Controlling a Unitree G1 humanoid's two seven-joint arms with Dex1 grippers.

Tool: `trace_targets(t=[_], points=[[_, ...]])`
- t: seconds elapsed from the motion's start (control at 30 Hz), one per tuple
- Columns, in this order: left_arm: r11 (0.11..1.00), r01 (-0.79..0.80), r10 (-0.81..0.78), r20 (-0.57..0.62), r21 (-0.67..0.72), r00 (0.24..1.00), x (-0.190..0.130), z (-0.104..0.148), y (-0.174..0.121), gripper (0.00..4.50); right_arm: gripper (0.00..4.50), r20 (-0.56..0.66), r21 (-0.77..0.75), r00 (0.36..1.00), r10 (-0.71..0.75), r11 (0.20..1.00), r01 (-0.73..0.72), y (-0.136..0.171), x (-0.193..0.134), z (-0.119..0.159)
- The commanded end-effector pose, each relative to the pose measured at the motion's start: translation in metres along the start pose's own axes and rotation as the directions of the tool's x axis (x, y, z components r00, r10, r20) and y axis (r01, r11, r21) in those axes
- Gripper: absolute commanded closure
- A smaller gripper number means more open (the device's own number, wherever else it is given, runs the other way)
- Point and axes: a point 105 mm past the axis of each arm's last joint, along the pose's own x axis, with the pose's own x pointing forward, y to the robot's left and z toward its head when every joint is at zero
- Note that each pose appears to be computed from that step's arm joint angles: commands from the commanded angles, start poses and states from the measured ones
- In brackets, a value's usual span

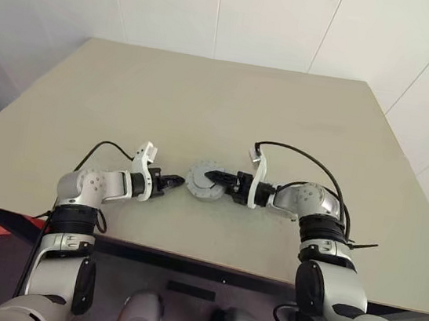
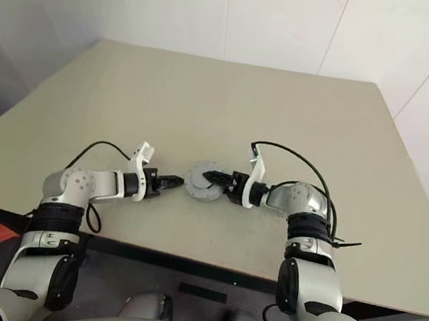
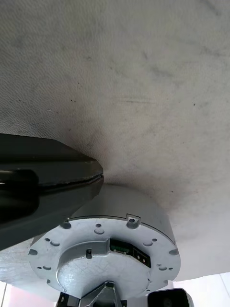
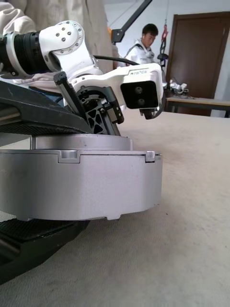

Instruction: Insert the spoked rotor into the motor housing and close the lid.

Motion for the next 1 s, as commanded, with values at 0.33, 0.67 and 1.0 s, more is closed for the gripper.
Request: trace_targets(t=[0.33,0.67,1.0], points=[[0.996,0.083,-0.088,0.147,0.04,0.985,-0.006,0.019,-0.01,4.5,2.45,0.195,0.105,0.976,0.096,0.987,-0.118,0.028,0.0,0.048],[0.983,0.177,-0.139,0.437,-0.047,0.889,-0.037,0.068,-0.012,4.5,2.45,0.266,0.057,0.936,0.229,0.966,-0.253,0.076,0.001,0.076],[0.962,0.256,-0.16,0.571,-0.092,0.805,-0.068,0.086,-0.009,2.66,2.45,0.299,0.064,0.926,0.229,0.964,-0.259,0.088,0.002,0.086]])
